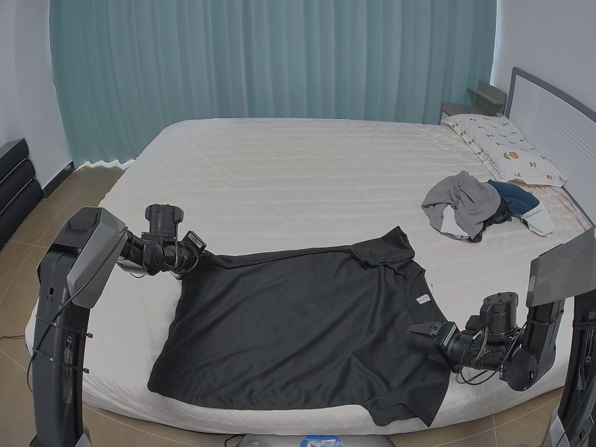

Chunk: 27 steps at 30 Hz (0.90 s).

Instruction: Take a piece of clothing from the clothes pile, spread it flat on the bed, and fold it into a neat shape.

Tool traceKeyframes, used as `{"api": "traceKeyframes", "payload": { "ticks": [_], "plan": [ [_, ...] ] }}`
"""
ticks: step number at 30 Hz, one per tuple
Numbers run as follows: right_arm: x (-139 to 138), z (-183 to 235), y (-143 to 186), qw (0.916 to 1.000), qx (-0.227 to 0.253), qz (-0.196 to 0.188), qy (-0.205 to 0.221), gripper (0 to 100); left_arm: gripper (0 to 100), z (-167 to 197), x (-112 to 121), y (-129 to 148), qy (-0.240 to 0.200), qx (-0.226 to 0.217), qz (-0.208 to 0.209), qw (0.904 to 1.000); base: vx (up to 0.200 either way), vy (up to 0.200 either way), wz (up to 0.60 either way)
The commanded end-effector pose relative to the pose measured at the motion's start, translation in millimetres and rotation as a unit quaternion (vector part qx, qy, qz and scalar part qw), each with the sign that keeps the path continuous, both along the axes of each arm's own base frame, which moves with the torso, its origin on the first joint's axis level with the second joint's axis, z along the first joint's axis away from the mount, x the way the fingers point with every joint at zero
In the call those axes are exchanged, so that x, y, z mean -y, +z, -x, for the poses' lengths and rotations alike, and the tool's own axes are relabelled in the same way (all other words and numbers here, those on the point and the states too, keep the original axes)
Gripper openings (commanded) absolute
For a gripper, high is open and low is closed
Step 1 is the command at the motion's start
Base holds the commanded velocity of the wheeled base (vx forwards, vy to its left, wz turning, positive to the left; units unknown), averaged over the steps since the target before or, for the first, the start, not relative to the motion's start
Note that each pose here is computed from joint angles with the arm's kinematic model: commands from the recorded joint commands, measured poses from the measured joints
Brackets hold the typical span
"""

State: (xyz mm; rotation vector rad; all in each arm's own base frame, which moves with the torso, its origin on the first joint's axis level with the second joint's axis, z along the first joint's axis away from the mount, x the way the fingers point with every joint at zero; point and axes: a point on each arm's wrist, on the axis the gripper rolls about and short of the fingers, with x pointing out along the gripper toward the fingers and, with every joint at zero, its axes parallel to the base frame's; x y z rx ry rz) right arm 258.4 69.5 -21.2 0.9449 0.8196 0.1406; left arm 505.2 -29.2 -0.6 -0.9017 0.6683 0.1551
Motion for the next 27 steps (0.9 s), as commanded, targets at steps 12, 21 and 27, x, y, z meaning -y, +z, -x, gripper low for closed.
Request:
{"api": "traceKeyframes", "payload": {
  "ticks": [12,21,27],
  "plan": [
    [-1,0,-1,1.0,0.0,0.001,0.001,100,0,-19,-16,-9,0.047,0.025,-0.02,0.9984,0.0,0.0,0.0],
    [-1,-1,0,1.0,0.002,0.0,0.001,100,0,-21,-16,-4,0.047,0.034,-0.017,0.9982,0.0,0.0,0.0],
    [-1,-1,0,1.0,0.003,0.001,0.001,100,100,-20,-13,-5,0.046,0.031,-0.018,0.9983,0.0,0.0,0.0]
  ]
}}
